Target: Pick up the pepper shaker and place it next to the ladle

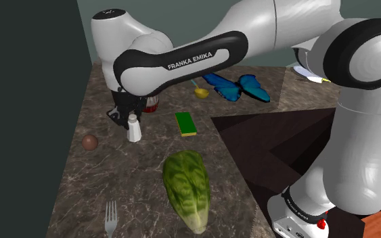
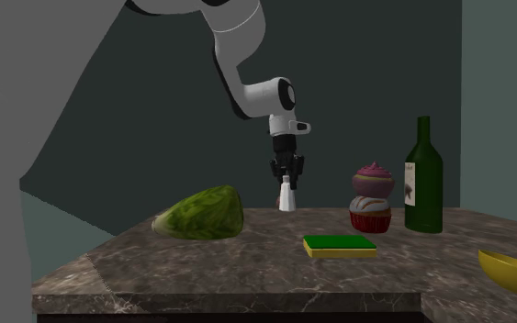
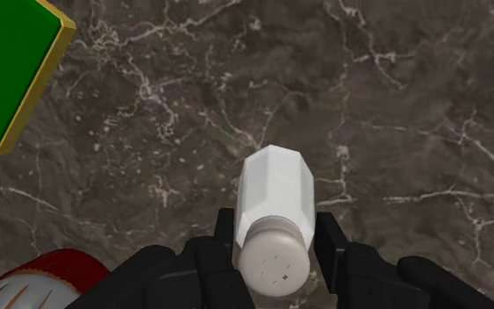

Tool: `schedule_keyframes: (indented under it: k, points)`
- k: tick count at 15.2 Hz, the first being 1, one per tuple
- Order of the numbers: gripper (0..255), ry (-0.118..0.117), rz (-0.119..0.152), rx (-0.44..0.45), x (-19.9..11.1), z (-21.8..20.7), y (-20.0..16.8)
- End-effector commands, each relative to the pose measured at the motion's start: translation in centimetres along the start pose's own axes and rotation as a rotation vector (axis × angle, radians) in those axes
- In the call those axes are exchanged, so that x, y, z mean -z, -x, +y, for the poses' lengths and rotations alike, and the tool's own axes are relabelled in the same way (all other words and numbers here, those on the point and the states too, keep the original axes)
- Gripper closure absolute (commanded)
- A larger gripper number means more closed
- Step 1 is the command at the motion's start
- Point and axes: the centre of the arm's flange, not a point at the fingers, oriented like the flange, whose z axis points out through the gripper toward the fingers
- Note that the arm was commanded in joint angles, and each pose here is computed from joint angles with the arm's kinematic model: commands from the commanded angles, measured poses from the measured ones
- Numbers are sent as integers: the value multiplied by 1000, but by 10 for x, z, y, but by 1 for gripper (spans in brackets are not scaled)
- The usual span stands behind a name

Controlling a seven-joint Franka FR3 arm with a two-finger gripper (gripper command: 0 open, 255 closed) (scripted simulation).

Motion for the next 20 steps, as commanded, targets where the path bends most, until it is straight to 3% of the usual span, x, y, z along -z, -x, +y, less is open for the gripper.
schedule_keyframes:
  k: [1, 20]
  points:
    - [255, 0, 0, 0, 12, 1, 0]
    - [255, 0, 0, 0, 111, 11, -2]
